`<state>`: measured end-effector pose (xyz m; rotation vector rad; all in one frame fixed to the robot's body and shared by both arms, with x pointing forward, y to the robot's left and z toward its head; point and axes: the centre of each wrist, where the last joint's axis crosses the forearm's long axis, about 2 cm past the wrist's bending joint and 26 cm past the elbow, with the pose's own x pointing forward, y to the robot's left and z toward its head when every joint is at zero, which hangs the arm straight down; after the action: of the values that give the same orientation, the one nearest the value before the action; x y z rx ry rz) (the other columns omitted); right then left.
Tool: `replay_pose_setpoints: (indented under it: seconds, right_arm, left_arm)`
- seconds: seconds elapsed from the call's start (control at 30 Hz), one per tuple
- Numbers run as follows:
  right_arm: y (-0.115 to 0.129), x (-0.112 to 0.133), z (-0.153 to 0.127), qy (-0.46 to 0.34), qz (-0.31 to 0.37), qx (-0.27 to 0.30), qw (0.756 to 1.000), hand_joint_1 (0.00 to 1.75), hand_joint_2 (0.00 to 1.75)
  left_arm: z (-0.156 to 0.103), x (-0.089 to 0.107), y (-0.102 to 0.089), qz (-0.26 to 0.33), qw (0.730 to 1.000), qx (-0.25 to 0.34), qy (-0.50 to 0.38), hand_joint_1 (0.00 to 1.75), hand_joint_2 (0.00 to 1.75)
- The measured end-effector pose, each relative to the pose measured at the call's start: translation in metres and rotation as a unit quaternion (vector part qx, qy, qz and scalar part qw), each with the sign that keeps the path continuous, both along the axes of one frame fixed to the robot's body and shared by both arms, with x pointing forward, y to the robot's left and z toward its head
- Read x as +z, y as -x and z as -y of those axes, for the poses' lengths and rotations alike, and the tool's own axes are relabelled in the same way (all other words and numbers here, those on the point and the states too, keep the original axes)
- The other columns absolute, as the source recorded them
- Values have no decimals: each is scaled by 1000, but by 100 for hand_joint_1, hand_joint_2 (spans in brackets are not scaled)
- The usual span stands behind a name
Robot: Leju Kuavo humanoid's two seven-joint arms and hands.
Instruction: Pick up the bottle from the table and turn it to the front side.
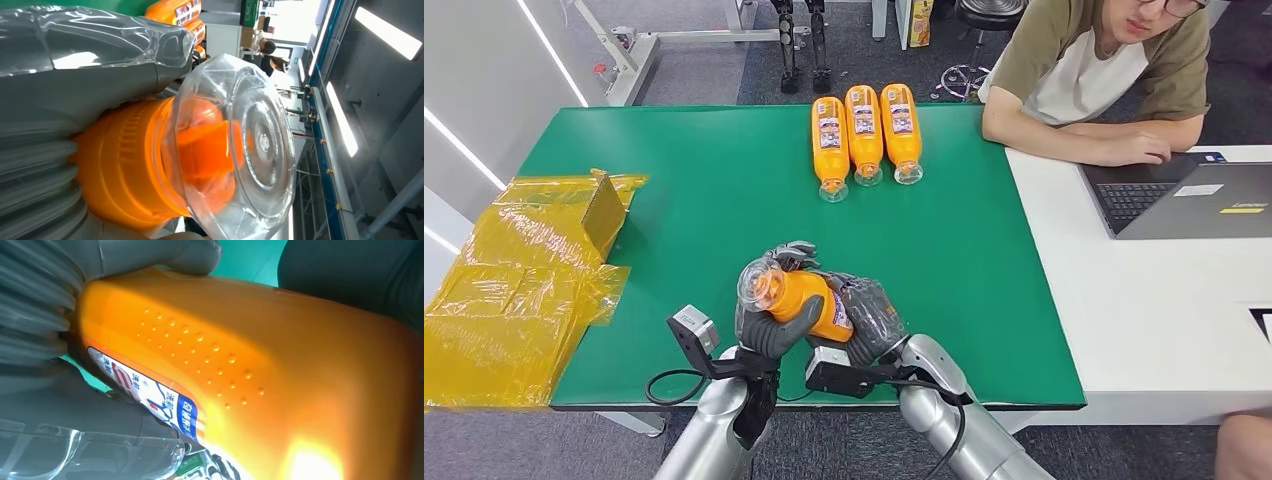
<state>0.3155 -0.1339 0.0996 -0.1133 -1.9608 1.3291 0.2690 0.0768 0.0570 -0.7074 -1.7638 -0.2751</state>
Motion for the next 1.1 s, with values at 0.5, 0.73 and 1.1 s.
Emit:
replay_pose_setpoints:
  seconds: [0.5, 0.73, 1.1]
  right_arm:
    - [23, -10, -10, -51, 20, -55, 997, 0, 175]
    - [38, -11, -20, -144, 40, -86, 985, 0, 175]
    - [79, -9, -36, -272, 7, -123, 954, 0, 175]
  left_arm:
    - [3, 6, -4, 14, 999, 34, -7, 175, 175]
    - [0, 18, -16, 58, 990, 105, -74, 175, 175]
    - [-98, 56, -76, 279, 787, 383, -394, 175, 175]
